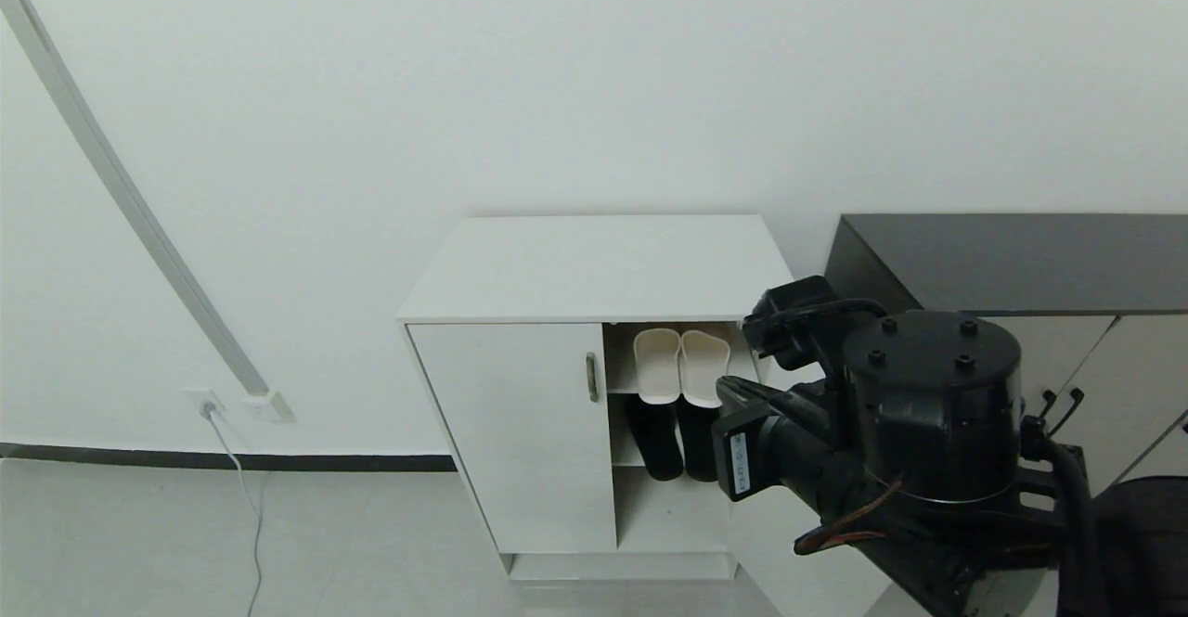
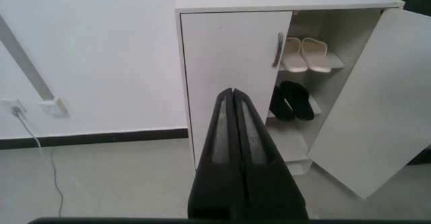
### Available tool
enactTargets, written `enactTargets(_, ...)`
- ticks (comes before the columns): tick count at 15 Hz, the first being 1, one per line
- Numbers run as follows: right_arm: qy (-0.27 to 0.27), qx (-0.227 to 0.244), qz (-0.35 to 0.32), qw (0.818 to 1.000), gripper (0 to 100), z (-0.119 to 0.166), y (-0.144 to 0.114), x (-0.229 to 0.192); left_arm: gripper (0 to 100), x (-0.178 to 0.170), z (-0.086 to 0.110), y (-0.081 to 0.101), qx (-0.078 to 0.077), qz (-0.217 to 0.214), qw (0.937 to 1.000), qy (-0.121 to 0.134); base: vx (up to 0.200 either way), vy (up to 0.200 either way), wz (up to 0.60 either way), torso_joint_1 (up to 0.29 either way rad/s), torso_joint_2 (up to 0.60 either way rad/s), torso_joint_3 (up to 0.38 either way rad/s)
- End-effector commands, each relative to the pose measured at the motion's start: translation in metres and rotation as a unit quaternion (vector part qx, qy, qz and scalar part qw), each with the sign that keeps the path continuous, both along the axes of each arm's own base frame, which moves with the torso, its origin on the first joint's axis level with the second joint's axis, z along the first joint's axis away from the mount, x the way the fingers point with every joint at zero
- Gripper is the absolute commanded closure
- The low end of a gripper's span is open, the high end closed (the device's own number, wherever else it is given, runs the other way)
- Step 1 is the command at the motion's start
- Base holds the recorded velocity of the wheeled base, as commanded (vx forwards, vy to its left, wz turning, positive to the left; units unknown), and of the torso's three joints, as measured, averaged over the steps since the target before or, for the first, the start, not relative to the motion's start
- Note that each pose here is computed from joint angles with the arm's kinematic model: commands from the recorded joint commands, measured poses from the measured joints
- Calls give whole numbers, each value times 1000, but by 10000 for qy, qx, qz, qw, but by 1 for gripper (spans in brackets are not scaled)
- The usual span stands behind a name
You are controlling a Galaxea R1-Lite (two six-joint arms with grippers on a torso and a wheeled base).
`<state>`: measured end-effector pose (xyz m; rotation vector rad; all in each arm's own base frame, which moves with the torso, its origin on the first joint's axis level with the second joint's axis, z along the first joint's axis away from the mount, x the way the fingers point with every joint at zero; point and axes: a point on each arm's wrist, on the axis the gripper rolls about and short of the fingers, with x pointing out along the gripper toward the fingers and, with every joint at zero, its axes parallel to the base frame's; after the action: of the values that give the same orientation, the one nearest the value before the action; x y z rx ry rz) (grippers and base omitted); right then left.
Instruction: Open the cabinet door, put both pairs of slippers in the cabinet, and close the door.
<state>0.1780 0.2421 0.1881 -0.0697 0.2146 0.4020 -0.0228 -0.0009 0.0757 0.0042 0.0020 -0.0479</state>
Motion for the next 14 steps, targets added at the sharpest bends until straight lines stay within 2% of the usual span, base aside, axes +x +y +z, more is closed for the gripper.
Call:
enactTargets(1, 9, -15, 2, 10000, 100, -1, 0, 0, 100, 0, 0, 0, -6, 2, 10000, -3, 0, 0, 0, 0, 0, 0)
enactTargets(2, 13, -21, 2, 10000, 100, -1, 0, 0, 100, 0, 0, 0, -6, 2, 10000, -3, 0, 0, 0, 0, 0, 0)
enactTargets(10, 36, -5, 14, 10000, 100, -1, -3, 4, 100, 0, 0, 0, -6, 2, 10000, 5, 0, 0, -600, 5, 1, 1)
enactTargets(14, 51, -51, -74, 9999, 100, -4, -4, 9, 100, 0, 0, 0, 2, 2, 10000, -3, 0, 0, 0, 0, 0, 0)
